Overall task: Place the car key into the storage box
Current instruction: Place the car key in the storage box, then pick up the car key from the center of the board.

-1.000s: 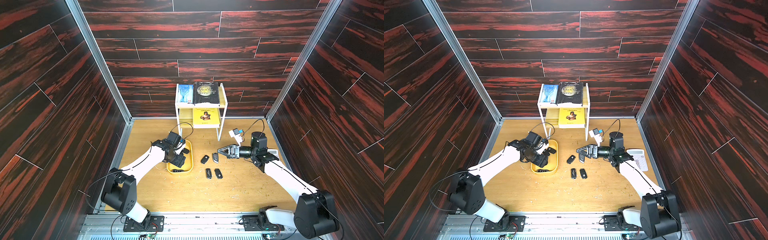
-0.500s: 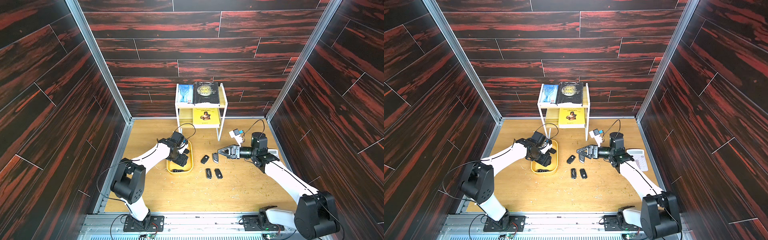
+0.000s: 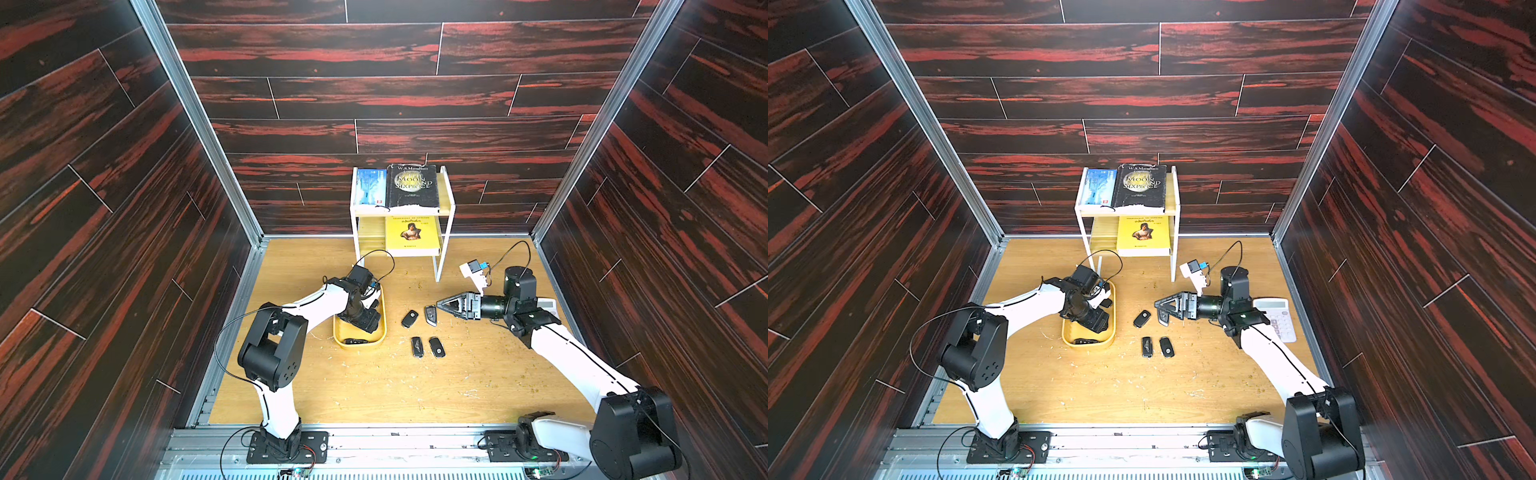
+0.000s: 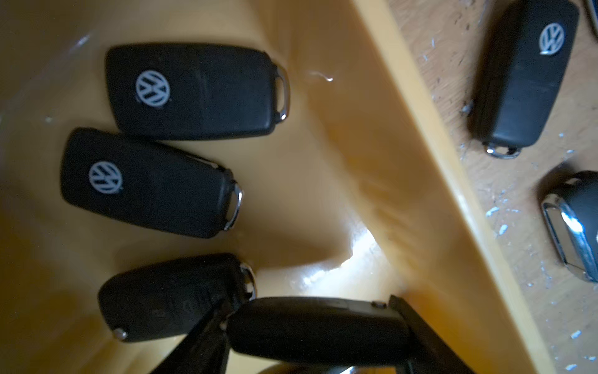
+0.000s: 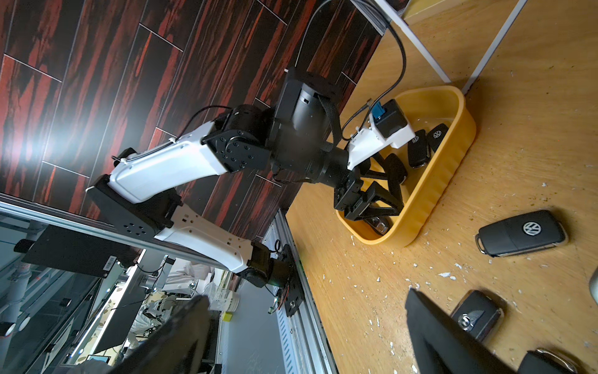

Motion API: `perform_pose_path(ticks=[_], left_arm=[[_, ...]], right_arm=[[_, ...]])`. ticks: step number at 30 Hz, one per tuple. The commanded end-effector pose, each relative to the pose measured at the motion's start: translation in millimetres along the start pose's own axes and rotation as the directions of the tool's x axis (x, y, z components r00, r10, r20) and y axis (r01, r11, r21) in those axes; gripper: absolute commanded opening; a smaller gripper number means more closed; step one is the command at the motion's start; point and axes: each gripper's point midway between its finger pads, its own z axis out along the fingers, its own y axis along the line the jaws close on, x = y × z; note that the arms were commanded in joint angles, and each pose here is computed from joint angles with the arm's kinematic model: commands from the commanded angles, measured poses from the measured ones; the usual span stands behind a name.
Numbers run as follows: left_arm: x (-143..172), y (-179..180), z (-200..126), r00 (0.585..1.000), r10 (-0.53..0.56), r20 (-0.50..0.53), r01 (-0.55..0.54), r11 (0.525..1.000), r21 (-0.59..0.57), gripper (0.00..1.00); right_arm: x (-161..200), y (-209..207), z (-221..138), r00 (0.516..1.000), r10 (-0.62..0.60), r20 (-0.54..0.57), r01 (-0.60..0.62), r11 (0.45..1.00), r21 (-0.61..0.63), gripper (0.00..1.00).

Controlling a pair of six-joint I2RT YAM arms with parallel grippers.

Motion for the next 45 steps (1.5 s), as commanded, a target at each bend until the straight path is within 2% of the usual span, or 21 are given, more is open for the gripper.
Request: perform_pose_path(ticks=[1,10,11,12,13,18,25,30,32,35,37,39,41,42,43,45], left_arm=[[-11,-1,1,1.000,-0.001,0.025,0.001,1.000,0.012,0.44],[-20,3,-4,0.998,0.011,0.069,-0.010,1.000,-0.015,0.65],[-20,2,-5,0.997,0.012,0.071,-0.011,1.000,-0.012,0.77],[-21,2,-5,0.997,0.013,0.072,-0.012,1.000,-0.012,0.97],[-21,2,-5,0.997,0.012,0.073,-0.011,1.000,-0.015,1.00],[-20,1,-6,0.997,0.012,0.074,-0.011,1.000,-0.010,1.00],[-24,1,-23,0.993,0.017,0.114,-0.014,1.000,-0.026,1.00],[-37,0,-62,0.978,0.025,0.206,-0.014,0.998,-0.058,1.00],[-35,-1,-80,0.975,0.025,0.220,-0.010,0.998,-0.069,1.00],[-40,-1,-111,0.956,0.020,0.294,0.008,0.995,-0.095,1.00],[-42,-2,-137,0.933,0.004,0.361,0.038,0.994,-0.107,1.00],[-48,-2,-165,0.893,-0.039,0.449,0.094,0.990,-0.101,1.00],[-52,-6,-190,0.855,-0.088,0.510,0.140,0.988,-0.064,1.00],[-53,-10,-202,0.843,-0.108,0.527,0.151,0.988,-0.039,1.00],[-53,-14,-212,0.834,-0.135,0.535,0.165,0.986,-0.009,1.00],[-52,-24,-229,0.823,-0.176,0.540,0.175,0.983,0.054,1.00]], right_arm=[[4,-2,-1,1.000,0.004,-0.005,-0.004,1.000,0.004,0.98],[5,-8,-1,1.000,0.014,-0.006,-0.014,1.000,0.015,0.99],[5,-10,-1,1.000,0.019,-0.007,-0.018,1.000,0.017,0.99],[5,-11,0,1.000,0.020,-0.007,-0.020,1.000,0.020,0.99],[5,-12,-1,1.000,0.020,-0.004,-0.020,1.000,0.024,0.98],[2,-15,-3,1.000,0.018,0.007,-0.018,0.999,0.041,0.99],[-11,-33,-9,0.998,0.012,0.067,-0.022,0.990,0.137,0.99],[-37,-45,-11,0.993,-0.002,0.118,-0.025,0.972,0.232,0.98],[-50,-55,-11,0.993,0.046,0.113,-0.077,0.953,0.292,0.98],[-63,-70,-5,0.990,0.114,0.083,-0.136,0.925,0.354,0.98],[-72,-93,-15,0.986,0.116,0.120,-0.160,0.858,0.489,0.99],[-76,-111,-23,0.992,0.104,0.074,-0.127,0.786,0.605,0.99],[-71,-135,-34,0.992,0.120,-0.023,-0.061,0.647,0.760,0.99],[-67,-146,-41,0.988,0.139,-0.072,-0.017,0.556,0.831,0.99],[-63,-153,-46,0.981,0.160,-0.105,0.014,0.488,0.873,0.98],[-60,-157,-48,0.978,0.170,-0.119,0.030,0.449,0.893,0.99]])
